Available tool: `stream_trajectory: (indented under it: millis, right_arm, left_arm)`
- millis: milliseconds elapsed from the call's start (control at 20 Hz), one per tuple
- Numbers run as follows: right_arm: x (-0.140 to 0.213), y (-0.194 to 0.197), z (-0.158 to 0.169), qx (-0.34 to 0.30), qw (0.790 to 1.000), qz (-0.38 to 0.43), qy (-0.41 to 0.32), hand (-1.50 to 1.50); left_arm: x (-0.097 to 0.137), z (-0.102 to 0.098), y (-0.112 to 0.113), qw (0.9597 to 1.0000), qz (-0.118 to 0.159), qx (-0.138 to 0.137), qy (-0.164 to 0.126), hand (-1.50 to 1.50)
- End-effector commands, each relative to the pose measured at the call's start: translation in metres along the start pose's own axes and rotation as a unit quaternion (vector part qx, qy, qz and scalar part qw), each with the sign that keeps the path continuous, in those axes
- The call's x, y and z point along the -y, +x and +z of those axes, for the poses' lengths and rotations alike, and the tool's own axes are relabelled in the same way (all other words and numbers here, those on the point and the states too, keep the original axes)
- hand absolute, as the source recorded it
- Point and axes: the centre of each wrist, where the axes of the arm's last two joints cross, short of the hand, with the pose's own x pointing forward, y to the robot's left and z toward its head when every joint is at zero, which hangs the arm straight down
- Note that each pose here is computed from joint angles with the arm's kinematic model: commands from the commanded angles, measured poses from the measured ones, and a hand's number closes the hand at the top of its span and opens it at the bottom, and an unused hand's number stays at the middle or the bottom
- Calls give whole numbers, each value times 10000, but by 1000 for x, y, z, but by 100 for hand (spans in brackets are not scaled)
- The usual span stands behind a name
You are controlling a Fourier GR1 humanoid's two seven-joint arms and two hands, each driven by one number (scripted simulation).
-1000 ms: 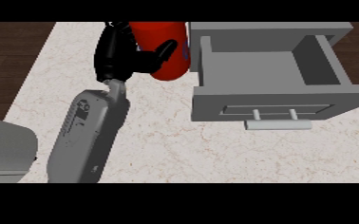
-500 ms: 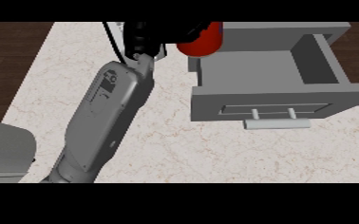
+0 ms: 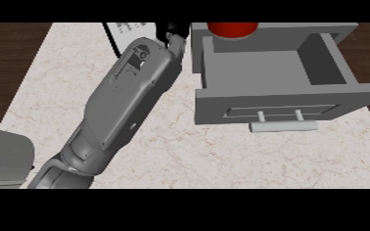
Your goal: Pick up the can, place it into the drawer and close the drawer
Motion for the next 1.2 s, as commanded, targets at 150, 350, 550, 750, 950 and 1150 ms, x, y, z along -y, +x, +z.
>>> stream_trajectory:
  millis: [150,350,550,750,950,1150]
  right_arm:
    - [15,7,-1,-110,9999,86,63,-150]
    - [5,16,-2,35,9999,-72,94,-150]
    - [2,-9,-8,8,9999,-4,150,-150]
    - [-3,4,-5,92,9999,-25,65,-150]
    - [-5,6,-9,29,9996,-123,233,-150]
    - [-1,13,-18,67,9999,-65,81,-150]
  left_arm:
    - [26,-9,3,9999,-127,-99,61,150]
    - [33,-11,-3,9998,-132,-169,18,150]
    - [35,-10,-17,9997,-233,-115,-8,150]
    - [41,-20,-4,9992,-279,-270,20,150]
    - [39,-13,-25,9986,-405,-297,139,150]
    - [50,-13,-18,9975,-484,-488,155,150]
